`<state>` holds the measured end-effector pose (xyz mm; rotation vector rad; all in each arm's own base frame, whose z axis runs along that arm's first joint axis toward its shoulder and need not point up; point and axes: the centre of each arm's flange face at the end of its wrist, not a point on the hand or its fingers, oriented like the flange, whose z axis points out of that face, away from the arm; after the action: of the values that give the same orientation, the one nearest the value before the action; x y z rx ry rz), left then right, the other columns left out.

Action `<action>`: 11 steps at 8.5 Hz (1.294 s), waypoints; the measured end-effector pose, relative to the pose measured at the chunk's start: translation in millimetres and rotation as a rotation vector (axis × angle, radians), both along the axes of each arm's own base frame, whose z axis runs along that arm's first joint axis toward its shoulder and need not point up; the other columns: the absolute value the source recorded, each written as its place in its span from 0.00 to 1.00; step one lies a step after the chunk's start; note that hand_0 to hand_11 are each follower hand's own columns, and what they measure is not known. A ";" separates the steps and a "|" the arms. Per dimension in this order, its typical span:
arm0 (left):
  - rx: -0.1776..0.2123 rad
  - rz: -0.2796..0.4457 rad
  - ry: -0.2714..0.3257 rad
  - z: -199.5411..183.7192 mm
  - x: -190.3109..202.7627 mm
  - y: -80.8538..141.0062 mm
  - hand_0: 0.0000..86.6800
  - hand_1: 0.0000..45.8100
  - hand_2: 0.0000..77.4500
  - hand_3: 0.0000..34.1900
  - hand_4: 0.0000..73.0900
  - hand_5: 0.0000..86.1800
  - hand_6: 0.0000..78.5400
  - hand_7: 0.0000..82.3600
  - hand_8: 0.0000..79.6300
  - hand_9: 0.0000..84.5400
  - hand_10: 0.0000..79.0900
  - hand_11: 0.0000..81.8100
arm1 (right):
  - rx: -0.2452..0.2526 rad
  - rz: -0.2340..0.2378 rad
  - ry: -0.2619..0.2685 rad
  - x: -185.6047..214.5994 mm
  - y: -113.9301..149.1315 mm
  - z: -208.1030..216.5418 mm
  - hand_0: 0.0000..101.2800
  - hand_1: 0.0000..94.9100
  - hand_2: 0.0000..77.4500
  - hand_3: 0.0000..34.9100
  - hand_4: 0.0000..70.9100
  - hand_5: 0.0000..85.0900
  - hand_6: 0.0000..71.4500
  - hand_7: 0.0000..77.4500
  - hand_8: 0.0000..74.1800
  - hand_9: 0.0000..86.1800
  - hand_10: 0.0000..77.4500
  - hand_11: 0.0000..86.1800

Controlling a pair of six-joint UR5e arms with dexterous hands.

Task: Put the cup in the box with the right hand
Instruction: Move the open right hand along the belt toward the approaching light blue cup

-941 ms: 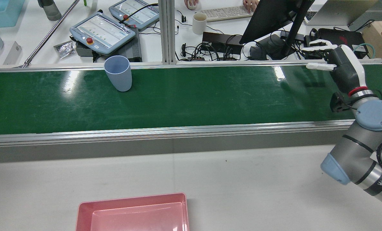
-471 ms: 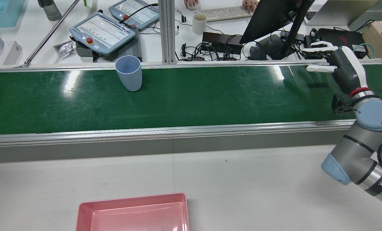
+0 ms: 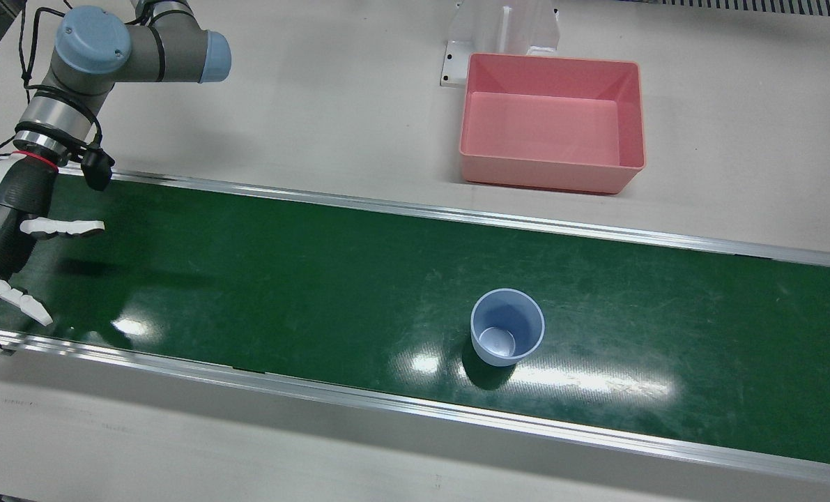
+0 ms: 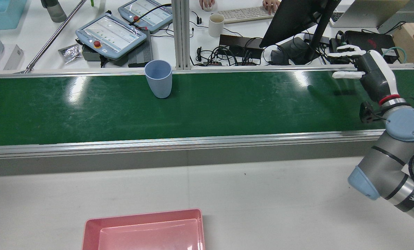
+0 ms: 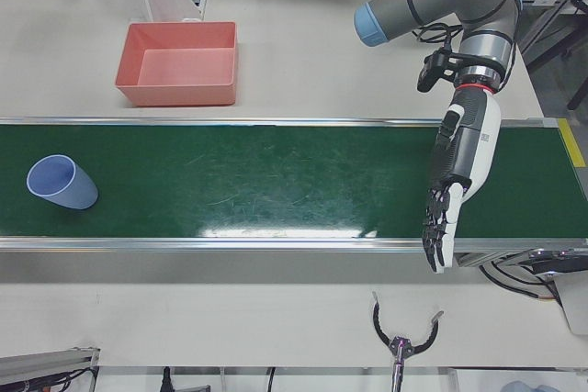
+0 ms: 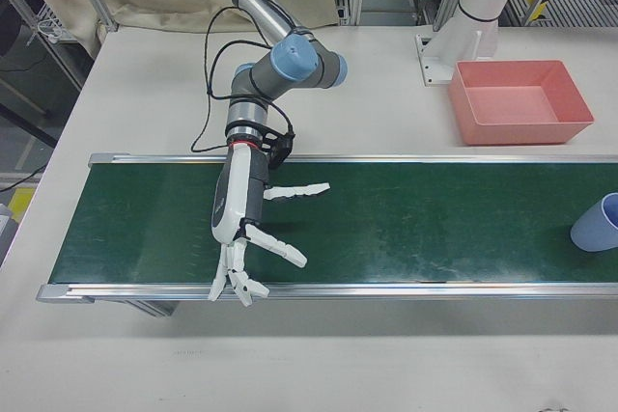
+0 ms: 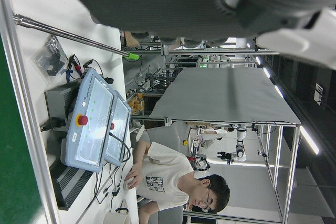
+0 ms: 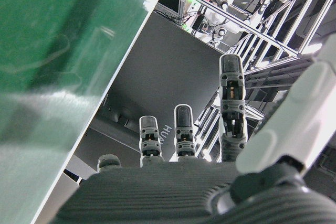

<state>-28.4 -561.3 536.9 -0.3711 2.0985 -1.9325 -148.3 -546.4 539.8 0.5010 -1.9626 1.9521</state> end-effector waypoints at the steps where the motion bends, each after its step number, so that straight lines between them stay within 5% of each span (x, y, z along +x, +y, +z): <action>1: 0.000 0.000 0.000 0.0 0.0 0.0 0.00 0.01 0.01 0.00 0.00 0.00 0.00 0.00 0.00 0.00 0.00 0.00 | 0.004 -0.001 0.006 -0.6 -0.8 -2.5 0.42 0.01 0.03 0.43 0.62 0.01 0.08 0.49 0.12 0.23 0.00 0.01; 11: 0.000 0.000 0.000 0.2 0.2 0.2 0.00 0.01 0.01 0.00 0.00 0.00 0.00 0.00 0.00 0.00 0.00 0.00 | 0.041 -0.023 0.059 -17.0 -4.0 -25.4 0.42 0.01 0.02 0.44 0.62 0.01 0.08 0.50 0.12 0.23 0.00 0.01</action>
<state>-28.2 -561.2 537.1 -0.3716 2.0979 -1.9326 -165.3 -550.4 514.4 0.5376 -1.9670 1.8644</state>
